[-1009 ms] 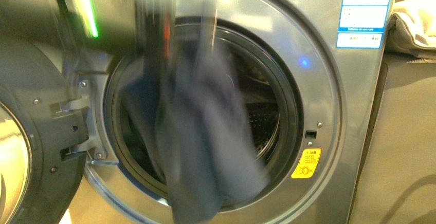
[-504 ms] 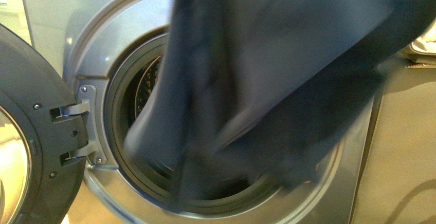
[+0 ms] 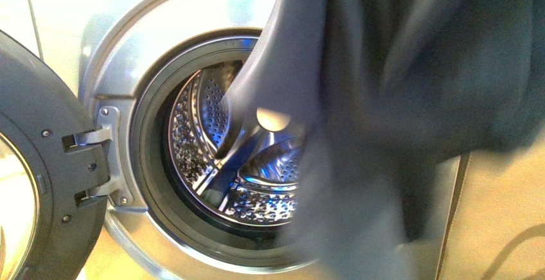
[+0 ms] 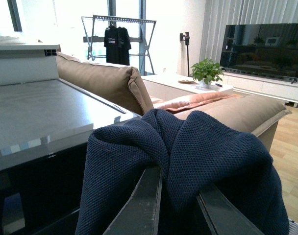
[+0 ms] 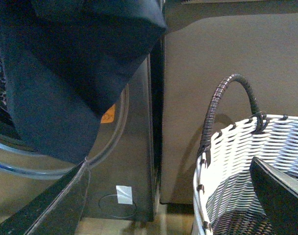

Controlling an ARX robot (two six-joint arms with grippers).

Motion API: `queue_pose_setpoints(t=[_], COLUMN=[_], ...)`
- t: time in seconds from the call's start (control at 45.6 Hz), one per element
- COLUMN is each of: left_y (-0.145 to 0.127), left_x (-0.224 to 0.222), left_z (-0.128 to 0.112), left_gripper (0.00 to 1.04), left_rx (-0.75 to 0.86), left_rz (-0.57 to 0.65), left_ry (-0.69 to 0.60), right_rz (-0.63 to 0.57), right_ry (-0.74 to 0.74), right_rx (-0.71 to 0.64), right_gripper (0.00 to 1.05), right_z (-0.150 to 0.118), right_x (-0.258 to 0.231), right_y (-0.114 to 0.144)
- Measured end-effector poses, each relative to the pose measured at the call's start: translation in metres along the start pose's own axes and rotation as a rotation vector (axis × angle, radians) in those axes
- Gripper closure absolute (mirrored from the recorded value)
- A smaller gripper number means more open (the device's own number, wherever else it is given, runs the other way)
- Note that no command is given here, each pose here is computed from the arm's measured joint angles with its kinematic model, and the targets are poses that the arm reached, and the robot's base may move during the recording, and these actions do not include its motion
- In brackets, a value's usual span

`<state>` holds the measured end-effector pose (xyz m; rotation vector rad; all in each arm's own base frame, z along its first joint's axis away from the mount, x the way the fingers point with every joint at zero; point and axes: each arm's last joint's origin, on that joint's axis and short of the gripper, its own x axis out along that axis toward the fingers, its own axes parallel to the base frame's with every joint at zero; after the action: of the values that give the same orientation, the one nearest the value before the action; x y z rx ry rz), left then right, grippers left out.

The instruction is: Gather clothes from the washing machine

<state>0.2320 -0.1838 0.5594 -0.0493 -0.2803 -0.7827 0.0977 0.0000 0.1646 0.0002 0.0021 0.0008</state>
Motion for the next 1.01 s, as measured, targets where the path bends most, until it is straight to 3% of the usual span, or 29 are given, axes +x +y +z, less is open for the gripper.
queue_pose_setpoints(t=[0.417, 0.46, 0.526, 0.614, 0.811, 1.009], left_y=[-0.001, -0.001, -0.001, -0.002, -0.002, -0.002], left_x=[0.0, 0.0, 0.0, 0.0, 0.0, 0.0], left_z=[0.002, 0.002, 0.002, 0.002, 0.002, 0.002], left_gripper=[0.95, 0.95, 0.95, 0.95, 0.95, 0.95], left_rx=[-0.002, -0.002, -0.002, -0.002, -0.003, -0.003], left_rz=[0.003, 0.002, 0.003, -0.003, -0.002, -0.002], left_ry=[0.004, 0.004, 0.004, 0.005, 0.005, 0.005], right_rz=[0.0, 0.066, 0.298, 0.494, 0.555, 0.586], right_ry=[0.0, -0.022, -0.128, -0.151, -0.177, -0.283], right_rx=[0.0, 0.038, 0.145, 0.231, 0.242, 0.174], right_gripper=[0.08, 0.08, 0.08, 0.08, 0.08, 0.08], right_z=[0.0, 0.002, 0.016, 0.027, 0.052, 0.112], right_x=[0.0, 0.001, 0.003, 0.002, 0.008, 0.026], right_y=[0.0, 0.0, -0.004, -0.012, -0.02, -0.019])
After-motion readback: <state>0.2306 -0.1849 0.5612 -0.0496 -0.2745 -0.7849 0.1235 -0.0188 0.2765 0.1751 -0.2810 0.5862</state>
